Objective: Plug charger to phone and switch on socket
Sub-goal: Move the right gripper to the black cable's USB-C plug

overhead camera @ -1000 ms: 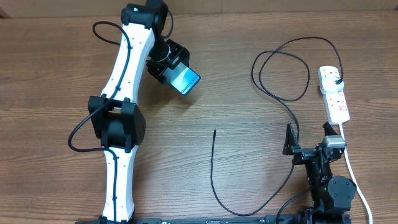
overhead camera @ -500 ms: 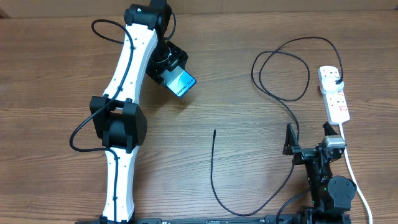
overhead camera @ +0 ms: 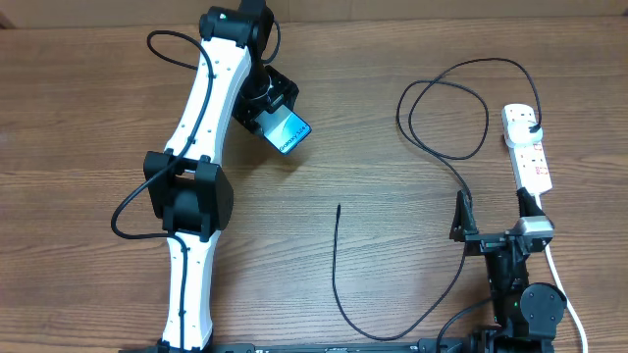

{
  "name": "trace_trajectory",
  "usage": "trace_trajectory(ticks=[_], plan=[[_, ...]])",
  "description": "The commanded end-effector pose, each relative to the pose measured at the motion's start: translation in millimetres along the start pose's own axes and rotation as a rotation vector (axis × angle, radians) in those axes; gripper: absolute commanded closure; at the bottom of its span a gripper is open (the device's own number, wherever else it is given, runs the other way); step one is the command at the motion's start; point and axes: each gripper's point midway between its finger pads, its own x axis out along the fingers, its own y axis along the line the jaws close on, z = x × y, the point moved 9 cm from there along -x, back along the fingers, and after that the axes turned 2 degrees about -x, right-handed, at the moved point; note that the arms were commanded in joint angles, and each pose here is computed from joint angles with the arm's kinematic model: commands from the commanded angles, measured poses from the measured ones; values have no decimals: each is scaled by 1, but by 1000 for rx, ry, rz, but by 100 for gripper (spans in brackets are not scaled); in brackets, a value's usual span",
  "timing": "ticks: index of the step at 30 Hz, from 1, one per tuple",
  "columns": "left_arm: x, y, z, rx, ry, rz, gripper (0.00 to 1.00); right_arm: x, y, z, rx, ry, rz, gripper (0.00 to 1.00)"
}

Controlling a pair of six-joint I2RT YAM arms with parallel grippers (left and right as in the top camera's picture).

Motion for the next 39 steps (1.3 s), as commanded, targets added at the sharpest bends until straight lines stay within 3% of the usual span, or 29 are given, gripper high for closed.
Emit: trace_trajectory(ticks=[1, 17, 26, 34, 39], plan=[[-12, -5, -7, 34, -26, -28, 96, -5, 1, 30, 79, -77, -2, 0], [-11, -5, -7, 35, -26, -27, 96, 8, 6, 80, 220, 126, 39, 0], [-11, -5, -7, 35, -26, -27, 96, 65, 22, 93, 343, 408, 320, 0], [-11, -5, -8, 28, -22, -29, 96, 124, 40, 55, 845, 768, 635, 0], [-11, -9, -10, 8, -11, -53, 96, 146, 36, 7, 1151, 988, 499, 0]])
